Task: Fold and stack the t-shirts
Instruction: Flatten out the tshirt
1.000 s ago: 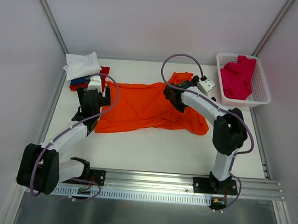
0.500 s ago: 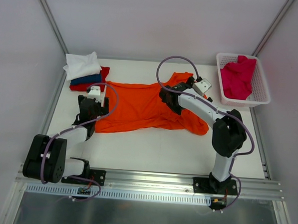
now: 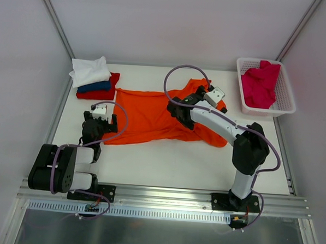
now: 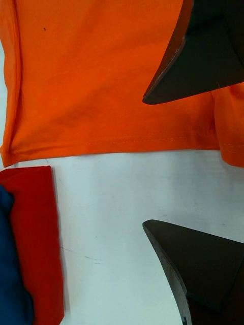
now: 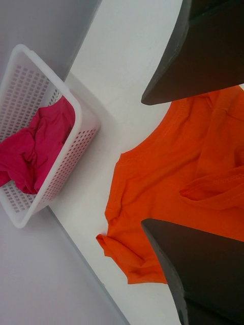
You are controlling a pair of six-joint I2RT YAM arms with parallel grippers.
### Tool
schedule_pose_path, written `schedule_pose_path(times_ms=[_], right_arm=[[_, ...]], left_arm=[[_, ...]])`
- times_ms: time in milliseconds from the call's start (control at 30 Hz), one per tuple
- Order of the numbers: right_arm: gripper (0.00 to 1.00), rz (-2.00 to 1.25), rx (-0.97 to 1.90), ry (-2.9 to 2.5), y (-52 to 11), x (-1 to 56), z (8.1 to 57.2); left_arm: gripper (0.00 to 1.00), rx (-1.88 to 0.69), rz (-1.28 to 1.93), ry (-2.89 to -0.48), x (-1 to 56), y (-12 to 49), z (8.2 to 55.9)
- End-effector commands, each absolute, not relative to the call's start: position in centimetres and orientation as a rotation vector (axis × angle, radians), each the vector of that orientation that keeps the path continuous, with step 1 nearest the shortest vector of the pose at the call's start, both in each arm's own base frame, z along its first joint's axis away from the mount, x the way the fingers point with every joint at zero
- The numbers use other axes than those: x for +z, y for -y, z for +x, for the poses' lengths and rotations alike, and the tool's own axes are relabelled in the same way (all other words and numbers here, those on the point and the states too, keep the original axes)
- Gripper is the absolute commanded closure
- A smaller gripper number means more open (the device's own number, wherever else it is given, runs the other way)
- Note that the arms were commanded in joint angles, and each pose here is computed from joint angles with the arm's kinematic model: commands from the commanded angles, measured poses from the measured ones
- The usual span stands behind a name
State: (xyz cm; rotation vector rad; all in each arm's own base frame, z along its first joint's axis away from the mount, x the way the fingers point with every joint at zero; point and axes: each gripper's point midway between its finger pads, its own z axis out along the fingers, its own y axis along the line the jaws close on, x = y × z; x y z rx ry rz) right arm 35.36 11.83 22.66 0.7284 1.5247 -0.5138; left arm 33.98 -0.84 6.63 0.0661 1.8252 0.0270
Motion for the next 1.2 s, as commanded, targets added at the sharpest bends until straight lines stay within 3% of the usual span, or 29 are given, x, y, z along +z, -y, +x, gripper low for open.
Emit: schedule_pose_path(times_ms=[0, 933, 1167], right_arm=[[0.01, 0.312, -0.734, -1.393, -10.2, 29.3, 34.2], [0.01, 0.189, -0.771, -1.423, -13.1, 28.6, 34.2], [0.01, 0.445, -0.625, -1.433, -13.9, 26.5, 34.6]], left_arm=[[0.01, -0.023, 0.083, -1.726, 9.0, 1.6, 34.9], [0.01, -0.030, 0.080, -1.734, 8.9, 1.6, 34.9], [0.01, -0.030, 0.080, -1.735, 8.8, 1.6, 34.9]])
